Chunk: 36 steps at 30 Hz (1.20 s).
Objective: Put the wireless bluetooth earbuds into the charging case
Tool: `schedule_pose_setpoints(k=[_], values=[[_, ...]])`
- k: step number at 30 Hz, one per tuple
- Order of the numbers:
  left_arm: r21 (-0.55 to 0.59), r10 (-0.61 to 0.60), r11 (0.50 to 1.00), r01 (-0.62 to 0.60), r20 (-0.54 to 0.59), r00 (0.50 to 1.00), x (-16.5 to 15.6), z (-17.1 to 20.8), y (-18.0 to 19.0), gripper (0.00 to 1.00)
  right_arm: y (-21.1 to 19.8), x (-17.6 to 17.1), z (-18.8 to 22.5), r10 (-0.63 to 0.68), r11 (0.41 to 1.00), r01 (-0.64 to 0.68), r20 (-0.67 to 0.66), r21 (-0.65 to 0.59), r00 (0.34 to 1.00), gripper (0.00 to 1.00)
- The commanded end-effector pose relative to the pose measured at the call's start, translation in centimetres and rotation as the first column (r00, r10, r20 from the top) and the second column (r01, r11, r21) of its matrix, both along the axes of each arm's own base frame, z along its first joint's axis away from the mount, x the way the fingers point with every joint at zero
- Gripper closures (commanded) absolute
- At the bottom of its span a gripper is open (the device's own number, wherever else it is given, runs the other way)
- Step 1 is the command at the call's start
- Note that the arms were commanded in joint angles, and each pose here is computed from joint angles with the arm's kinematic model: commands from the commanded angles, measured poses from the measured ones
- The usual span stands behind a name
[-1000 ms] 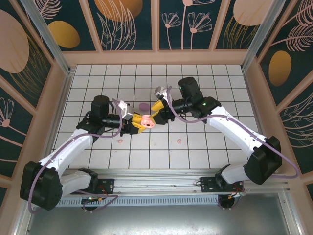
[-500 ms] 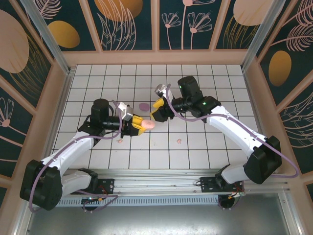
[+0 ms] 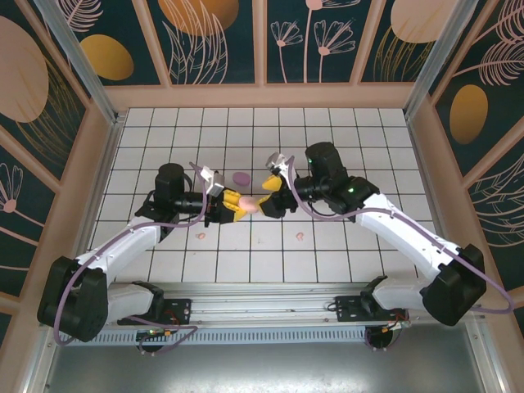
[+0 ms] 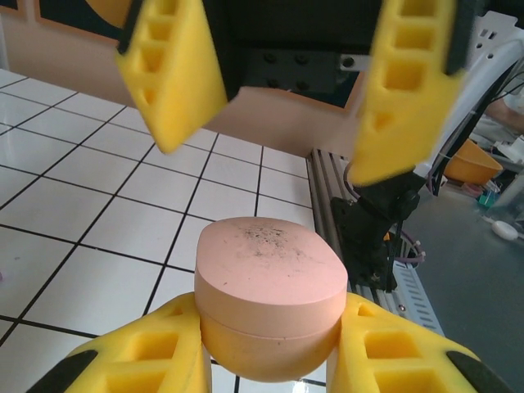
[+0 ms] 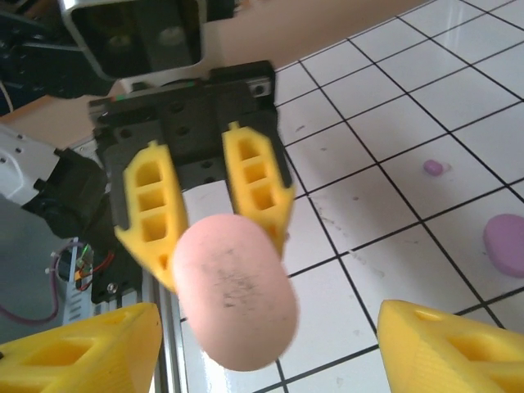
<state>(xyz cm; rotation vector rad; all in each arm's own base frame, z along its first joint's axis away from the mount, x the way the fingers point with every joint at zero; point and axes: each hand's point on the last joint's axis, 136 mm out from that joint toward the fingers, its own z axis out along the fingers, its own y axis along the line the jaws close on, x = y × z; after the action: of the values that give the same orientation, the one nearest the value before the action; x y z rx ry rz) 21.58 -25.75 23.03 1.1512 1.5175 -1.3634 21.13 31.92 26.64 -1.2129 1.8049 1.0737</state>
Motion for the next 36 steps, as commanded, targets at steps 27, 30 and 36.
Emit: schedule_pose_setpoints(k=[27, 30, 36], values=[[0.018, 0.978, 0.206, -0.978, -0.014, 0.206, 7.6, -1.4, 20.2, 1.0, 9.0, -0.6, -14.3, -0.635, 0.725, 0.597, -0.668, -0.343, 0.387, 0.75], [0.006, 0.977, 0.213, -0.977, -0.017, 0.213, 8.0, -0.4, 20.1, 1.0, 12.3, -1.5, -15.6, -0.621, 0.742, 0.562, -0.693, -0.366, 0.367, 0.78], [-0.041, 0.96, 0.267, -0.963, -0.073, 0.269, 9.6, 2.2, 18.8, 1.0, 17.1, -2.3, -18.4, -0.657, 0.721, 0.526, -0.687, -0.451, 0.311, 0.73]])
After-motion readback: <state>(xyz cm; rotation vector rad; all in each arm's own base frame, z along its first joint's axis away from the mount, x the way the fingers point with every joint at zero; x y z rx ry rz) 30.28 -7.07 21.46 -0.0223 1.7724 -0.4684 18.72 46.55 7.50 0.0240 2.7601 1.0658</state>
